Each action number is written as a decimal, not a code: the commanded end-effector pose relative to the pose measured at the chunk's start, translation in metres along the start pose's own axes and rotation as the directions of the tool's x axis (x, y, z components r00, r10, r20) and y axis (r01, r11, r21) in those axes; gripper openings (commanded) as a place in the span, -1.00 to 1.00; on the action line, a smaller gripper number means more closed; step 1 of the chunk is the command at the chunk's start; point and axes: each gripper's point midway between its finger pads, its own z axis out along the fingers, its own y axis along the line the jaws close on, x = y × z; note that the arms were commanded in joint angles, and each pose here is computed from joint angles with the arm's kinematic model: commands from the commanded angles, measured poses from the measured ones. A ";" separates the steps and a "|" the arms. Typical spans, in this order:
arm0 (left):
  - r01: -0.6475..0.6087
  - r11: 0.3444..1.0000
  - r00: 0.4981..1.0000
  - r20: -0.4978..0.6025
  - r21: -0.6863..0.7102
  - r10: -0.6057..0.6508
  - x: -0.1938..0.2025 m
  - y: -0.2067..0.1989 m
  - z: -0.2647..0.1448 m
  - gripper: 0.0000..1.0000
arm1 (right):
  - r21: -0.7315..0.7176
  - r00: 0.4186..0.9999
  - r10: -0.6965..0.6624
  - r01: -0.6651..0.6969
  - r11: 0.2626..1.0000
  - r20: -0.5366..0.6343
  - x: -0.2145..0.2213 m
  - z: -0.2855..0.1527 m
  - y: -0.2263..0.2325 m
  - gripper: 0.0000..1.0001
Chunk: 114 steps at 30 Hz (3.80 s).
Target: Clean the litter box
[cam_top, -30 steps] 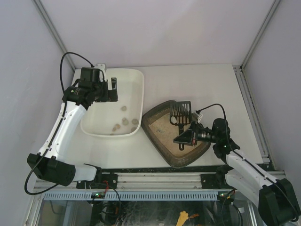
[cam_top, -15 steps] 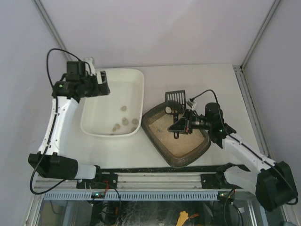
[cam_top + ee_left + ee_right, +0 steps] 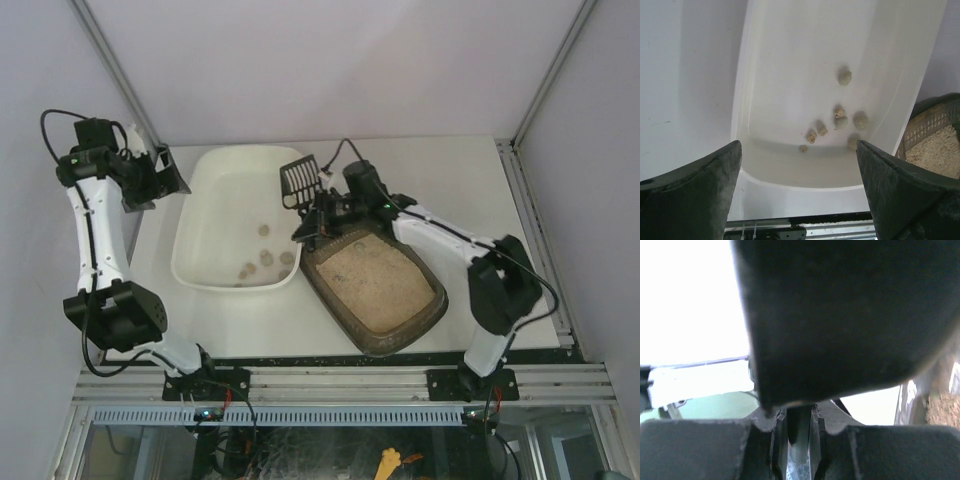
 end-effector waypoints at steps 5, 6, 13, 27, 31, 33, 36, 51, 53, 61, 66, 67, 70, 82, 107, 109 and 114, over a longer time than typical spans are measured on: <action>0.066 0.991 0.997 0.037 0.115 -0.071 -0.010 0.012 -0.022 1.00 | 0.268 0.969 -0.208 0.236 0.934 -0.130 -0.001 0.078 -0.015 -1.00; 0.067 0.990 0.996 0.049 0.128 -0.074 -0.009 0.012 -0.023 1.00 | 0.312 0.959 -0.236 0.275 0.909 -0.157 0.002 0.083 -0.020 -1.00; -0.004 0.995 0.990 0.140 0.099 -0.010 0.004 0.020 -0.027 1.00 | 0.598 0.870 -0.417 0.487 0.637 -0.264 0.009 0.080 -0.049 -1.00; -0.203 0.975 0.969 0.163 0.088 0.187 0.024 0.016 -0.042 0.99 | 0.774 0.652 -0.623 0.623 0.113 -0.433 -0.006 0.036 -0.042 -1.00; -0.202 0.977 0.968 0.167 0.062 0.190 0.026 0.019 -0.044 0.99 | 0.779 0.653 -0.629 0.617 0.116 -0.423 -0.007 0.034 -0.037 -1.00; -0.207 0.977 0.962 0.193 0.050 0.194 0.024 0.018 -0.048 0.99 | 0.772 0.652 -0.637 0.621 0.137 -0.411 -0.006 0.034 -0.032 -1.00; -0.216 0.976 0.955 0.217 0.039 0.203 0.022 0.015 -0.055 0.99 | 0.753 0.642 -0.641 0.642 0.148 -0.421 -0.004 0.036 -0.029 -1.00; -0.523 0.813 0.852 0.177 0.257 0.492 0.053 -0.100 -0.036 0.99 | 0.811 0.772 -0.615 0.457 0.365 -0.158 0.009 -0.073 -0.007 -1.00; -0.581 0.741 0.813 0.190 0.337 0.550 0.059 -0.128 -0.033 0.99 | 0.776 0.836 -0.538 0.409 0.480 -0.108 0.029 -0.094 -0.013 -1.00; -0.635 0.558 0.718 0.142 0.534 0.682 0.082 -0.231 0.036 0.99 | 0.625 0.979 -0.204 0.170 0.762 -0.016 0.113 -0.150 -0.018 -1.00; -0.577 0.391 0.643 0.104 0.717 0.759 0.123 -0.292 0.068 1.00 | 0.637 0.999 0.027 -0.008 0.771 -0.021 0.150 -0.167 -0.022 -1.00; -0.569 0.358 0.626 0.108 0.740 0.772 0.130 -0.302 0.072 0.99 | 0.634 0.997 0.075 -0.040 0.772 -0.028 0.159 -0.167 -0.022 -1.00; -0.596 0.228 0.514 0.147 0.770 0.845 0.158 -0.322 0.077 0.99 | 0.642 0.990 0.136 -0.080 0.763 -0.039 0.174 -0.171 -0.023 -1.00; -0.801 0.232 0.328 0.080 0.552 0.941 0.205 -0.288 0.157 0.99 | 0.558 0.985 0.121 -0.170 0.812 0.125 0.167 -0.199 -0.029 -1.00; -0.834 0.128 0.135 -0.027 0.537 0.990 0.231 -0.247 0.175 0.99 | 0.497 0.987 0.114 -0.156 0.853 0.114 0.172 -0.187 -0.041 -1.00; -0.828 0.114 0.118 -0.028 0.548 0.993 0.232 -0.245 0.172 0.99 | 0.499 0.986 0.118 -0.160 0.852 0.113 0.172 -0.187 -0.043 -1.00; -0.830 0.116 0.106 -0.049 0.546 0.993 0.230 -0.244 0.174 0.99 | 0.501 0.986 0.118 -0.163 0.850 0.120 0.171 -0.187 -0.047 -1.00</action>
